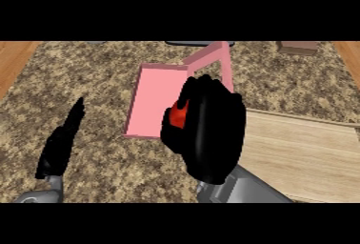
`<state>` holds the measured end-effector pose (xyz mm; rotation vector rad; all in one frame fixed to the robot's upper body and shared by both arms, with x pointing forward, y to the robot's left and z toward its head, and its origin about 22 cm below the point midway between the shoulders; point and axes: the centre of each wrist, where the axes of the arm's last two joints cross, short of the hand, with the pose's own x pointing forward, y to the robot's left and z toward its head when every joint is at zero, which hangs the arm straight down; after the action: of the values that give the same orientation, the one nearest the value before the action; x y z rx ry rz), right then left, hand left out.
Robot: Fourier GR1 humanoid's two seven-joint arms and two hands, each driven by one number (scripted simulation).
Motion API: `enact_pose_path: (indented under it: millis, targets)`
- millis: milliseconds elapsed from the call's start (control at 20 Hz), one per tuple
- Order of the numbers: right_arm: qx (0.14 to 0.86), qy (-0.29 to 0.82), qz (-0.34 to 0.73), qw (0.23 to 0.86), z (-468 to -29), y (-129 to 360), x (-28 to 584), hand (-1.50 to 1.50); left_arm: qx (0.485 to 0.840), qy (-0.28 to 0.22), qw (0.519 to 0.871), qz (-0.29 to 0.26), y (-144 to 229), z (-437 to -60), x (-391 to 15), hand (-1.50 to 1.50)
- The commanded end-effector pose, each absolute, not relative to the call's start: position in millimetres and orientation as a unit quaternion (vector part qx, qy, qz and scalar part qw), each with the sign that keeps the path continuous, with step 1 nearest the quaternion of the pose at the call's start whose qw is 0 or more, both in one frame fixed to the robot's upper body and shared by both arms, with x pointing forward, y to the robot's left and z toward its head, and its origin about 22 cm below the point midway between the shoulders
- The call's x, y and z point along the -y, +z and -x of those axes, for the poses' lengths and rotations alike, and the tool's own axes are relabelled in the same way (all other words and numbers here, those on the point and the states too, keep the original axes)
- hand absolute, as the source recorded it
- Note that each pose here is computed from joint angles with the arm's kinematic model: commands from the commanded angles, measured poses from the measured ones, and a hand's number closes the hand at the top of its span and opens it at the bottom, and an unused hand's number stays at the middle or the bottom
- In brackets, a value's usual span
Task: Pick the tomato from the tray and place it in the cardboard box
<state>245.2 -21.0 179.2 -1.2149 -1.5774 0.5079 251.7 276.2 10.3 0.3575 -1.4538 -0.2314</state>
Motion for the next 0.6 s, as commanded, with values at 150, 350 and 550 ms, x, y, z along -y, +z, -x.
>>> enact_pose_path:
  millis: [150, 350, 550]
  targets:
    - [0.576, 0.155, 0.518, 0.613, -302, 191, 7, 1.50, 0.664, -0.111, 0.722, -0.157, 5, -251, -277, 0.00]
    - [0.555, 0.172, 0.499, 0.643, -333, 185, 9, 1.50, 0.669, -0.112, 0.719, -0.150, 13, -263, -261, 0.00]
    - [0.533, 0.172, 0.497, 0.662, -357, 173, 6, 1.50, 0.673, -0.119, 0.715, -0.147, 25, -271, -265, 0.00]
